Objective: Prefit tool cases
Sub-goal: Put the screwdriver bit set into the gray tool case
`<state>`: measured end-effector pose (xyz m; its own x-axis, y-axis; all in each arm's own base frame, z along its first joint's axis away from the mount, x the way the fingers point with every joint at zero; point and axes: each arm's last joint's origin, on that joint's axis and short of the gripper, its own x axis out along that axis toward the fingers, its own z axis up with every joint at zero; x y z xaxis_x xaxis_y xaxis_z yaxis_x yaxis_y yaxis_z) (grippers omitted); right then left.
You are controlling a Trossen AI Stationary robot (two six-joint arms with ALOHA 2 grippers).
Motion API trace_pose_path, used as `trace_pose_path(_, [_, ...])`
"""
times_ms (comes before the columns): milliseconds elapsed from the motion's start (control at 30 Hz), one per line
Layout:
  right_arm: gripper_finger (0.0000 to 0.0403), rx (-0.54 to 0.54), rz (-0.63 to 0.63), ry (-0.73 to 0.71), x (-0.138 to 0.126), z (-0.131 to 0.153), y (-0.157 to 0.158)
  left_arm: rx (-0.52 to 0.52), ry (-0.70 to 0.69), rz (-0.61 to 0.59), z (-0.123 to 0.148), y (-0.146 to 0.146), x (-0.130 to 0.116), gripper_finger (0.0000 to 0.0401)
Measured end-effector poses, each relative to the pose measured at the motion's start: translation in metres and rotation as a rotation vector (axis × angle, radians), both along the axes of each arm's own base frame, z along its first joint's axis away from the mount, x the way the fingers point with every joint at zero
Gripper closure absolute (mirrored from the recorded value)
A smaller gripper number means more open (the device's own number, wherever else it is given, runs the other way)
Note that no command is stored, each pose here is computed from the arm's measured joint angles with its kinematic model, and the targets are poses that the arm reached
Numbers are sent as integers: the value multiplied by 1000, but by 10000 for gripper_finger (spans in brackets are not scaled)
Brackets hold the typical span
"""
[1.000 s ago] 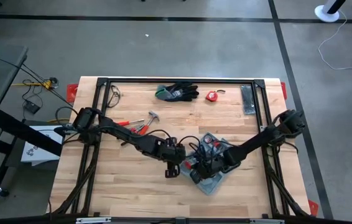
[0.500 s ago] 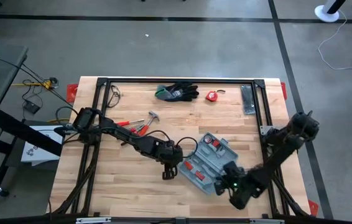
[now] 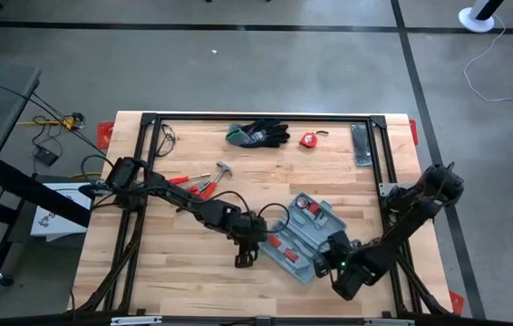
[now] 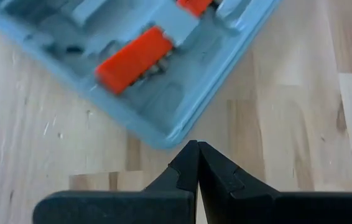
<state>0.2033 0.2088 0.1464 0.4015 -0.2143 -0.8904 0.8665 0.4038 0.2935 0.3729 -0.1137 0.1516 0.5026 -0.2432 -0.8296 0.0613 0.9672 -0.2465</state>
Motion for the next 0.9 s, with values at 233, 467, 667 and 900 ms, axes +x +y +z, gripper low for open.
trace_pose_path(233, [403,-44,24,15,20,-7,-13,-19,-6,-5,1,-2,0,401])
trace_pose_path(467, [403,-96,25,58,29,-9,-29,-29,-14,2,2,-4,1,401])
trace_pose_path(667, [403,-100,23,57,30,-9,-30,-21,-68,2,19,3,0,401])
trace_pose_path(900, [403,-96,18,51,29,-9,-29,1,-48,33,19,15,0,401])
